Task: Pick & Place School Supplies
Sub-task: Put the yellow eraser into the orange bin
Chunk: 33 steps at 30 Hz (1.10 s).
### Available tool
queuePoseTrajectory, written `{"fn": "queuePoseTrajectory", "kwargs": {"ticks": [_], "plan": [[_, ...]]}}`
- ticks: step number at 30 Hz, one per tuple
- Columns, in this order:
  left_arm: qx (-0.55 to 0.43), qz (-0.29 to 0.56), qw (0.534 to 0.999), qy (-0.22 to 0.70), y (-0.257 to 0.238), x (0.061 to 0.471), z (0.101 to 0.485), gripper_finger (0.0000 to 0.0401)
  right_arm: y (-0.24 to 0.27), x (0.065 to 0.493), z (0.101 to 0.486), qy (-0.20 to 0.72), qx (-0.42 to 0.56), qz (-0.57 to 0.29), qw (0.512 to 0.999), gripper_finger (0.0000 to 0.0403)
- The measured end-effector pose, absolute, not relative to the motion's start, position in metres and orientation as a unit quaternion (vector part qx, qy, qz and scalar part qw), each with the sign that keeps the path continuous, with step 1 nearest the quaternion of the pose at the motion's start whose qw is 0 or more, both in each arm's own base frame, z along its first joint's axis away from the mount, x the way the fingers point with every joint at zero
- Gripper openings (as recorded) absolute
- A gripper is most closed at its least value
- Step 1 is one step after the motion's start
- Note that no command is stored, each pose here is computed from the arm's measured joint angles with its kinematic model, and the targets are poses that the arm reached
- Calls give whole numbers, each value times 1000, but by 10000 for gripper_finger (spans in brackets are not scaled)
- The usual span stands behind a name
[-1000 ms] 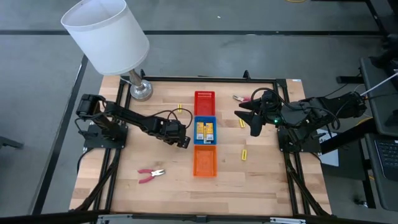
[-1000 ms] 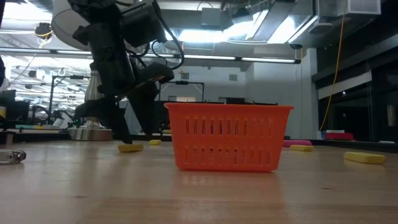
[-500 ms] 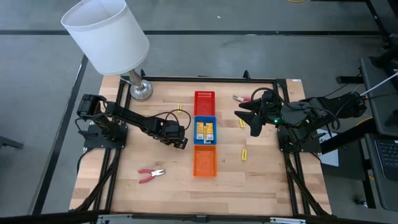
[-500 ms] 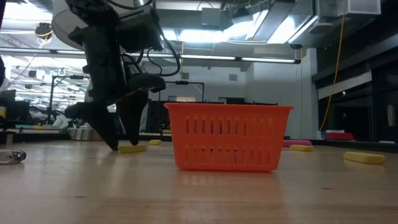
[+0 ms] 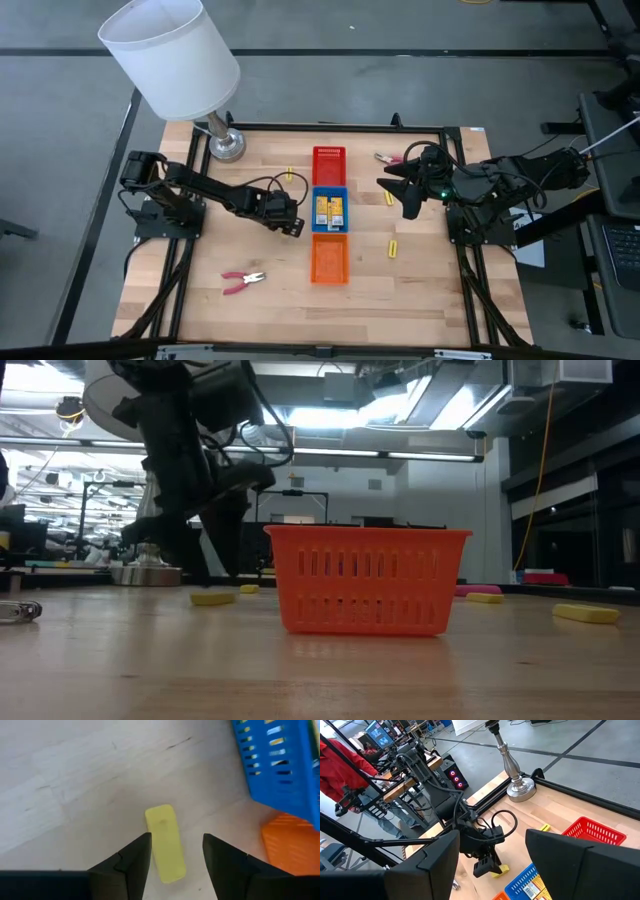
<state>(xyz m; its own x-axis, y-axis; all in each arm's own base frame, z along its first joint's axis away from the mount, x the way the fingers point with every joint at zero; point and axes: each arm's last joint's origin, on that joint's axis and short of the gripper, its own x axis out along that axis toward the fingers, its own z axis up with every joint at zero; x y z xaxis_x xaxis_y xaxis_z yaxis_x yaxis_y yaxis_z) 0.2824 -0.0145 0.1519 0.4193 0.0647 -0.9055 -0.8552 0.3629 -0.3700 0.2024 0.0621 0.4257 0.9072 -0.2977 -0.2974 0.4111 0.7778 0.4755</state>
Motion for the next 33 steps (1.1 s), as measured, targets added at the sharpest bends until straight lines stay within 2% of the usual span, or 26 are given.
{"fn": "queuePoseTrajectory", "kwargs": {"ticks": [22,27,33], "plan": [[-462,352,675,455,-28,286,129,180,63,202,425,110,272,-179,939,233],[-467,362,666,456,-28,285,128,161,63,202,425,111,269,-179,940,233],[-466,363,663,459,-28,284,128,119,63,202,425,111,269,-178,940,233]]}}
